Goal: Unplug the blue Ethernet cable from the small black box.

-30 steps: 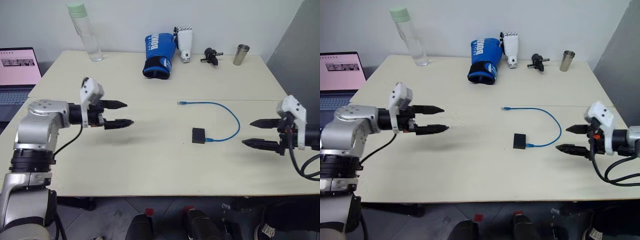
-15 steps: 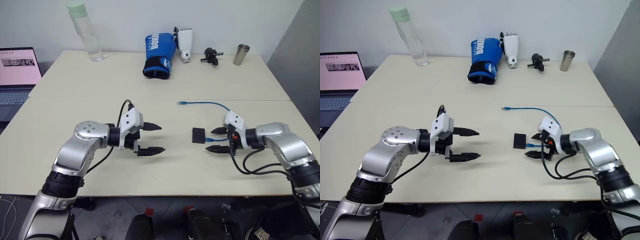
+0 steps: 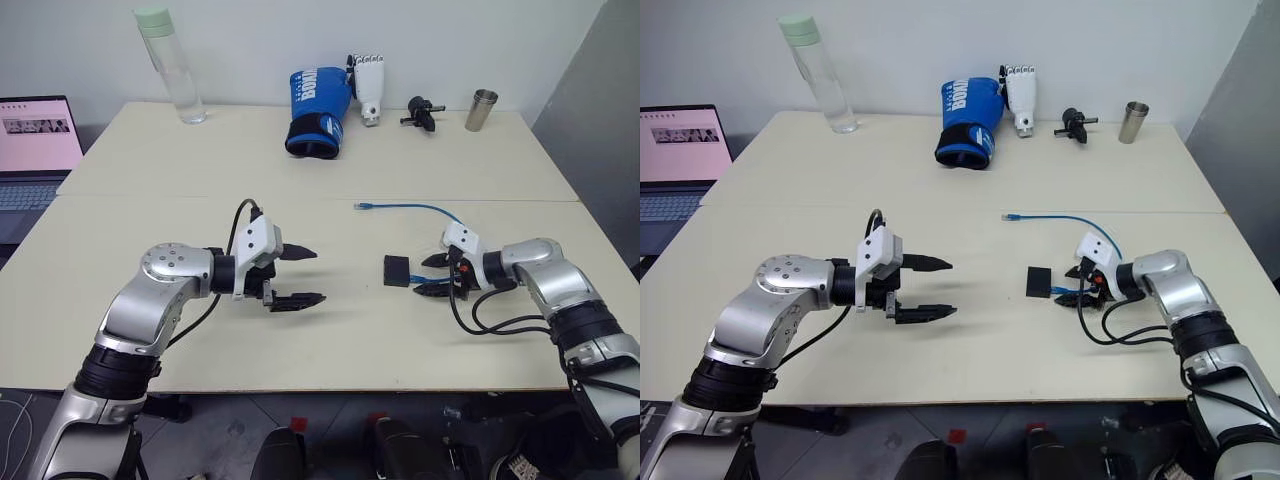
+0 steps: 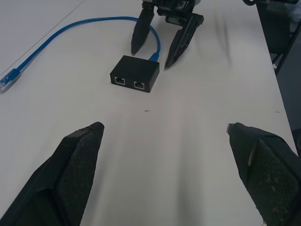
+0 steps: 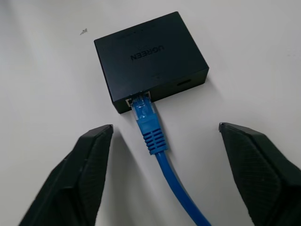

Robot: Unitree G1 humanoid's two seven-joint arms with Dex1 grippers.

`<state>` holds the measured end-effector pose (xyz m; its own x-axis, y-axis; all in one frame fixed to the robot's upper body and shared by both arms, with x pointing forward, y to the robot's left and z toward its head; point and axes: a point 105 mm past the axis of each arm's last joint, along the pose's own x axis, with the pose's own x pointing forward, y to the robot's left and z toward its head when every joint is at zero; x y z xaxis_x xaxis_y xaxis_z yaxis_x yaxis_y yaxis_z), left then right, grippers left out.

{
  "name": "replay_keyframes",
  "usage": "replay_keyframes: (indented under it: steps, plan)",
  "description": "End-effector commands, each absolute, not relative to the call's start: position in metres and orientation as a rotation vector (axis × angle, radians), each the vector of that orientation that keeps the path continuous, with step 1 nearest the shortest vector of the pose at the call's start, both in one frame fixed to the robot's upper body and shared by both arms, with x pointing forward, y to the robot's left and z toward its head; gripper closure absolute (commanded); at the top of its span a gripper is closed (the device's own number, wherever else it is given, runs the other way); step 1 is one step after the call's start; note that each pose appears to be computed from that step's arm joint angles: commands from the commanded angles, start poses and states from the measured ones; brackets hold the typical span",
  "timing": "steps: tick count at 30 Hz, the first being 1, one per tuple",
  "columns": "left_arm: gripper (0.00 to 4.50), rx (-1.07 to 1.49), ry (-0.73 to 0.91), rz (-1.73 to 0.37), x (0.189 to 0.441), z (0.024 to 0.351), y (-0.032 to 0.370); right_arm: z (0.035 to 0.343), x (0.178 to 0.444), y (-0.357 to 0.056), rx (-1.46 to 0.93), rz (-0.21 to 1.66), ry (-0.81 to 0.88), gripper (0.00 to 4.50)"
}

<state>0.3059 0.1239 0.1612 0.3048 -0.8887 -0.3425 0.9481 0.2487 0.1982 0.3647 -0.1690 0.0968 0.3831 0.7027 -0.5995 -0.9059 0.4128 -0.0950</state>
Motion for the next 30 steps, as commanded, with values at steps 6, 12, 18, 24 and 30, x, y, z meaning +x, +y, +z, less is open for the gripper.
replay_keyframes:
  steps: [6, 12, 18, 24, 30]
  plan:
    - [0.0, 0.407, 0.116, -1.263, 0.311, 0.177, 0.124, 0.095, 0.358, -0.167, -0.449, 1.1, 0.516, 2.88]
    - [0.0, 0.395, 0.109, -1.269, 0.314, 0.179, 0.121, 0.1, 0.335, -0.157, -0.387, 1.199, 0.527, 4.35]
    - [0.0, 0.278, 0.096, -1.246, 0.321, 0.196, 0.122, 0.133, 0.35, -0.155, -0.456, 1.098, 0.396, 4.39]
    - [0.0, 0.176, 0.094, -1.232, 0.326, 0.22, 0.132, 0.196, 0.38, -0.15, -0.86, 0.913, 0.067, 4.39]
    - [0.0, 0.073, 0.05, -1.195, 0.336, 0.241, 0.134, 0.214, 0.389, -0.141, -1.313, 0.717, -0.323, 4.39]
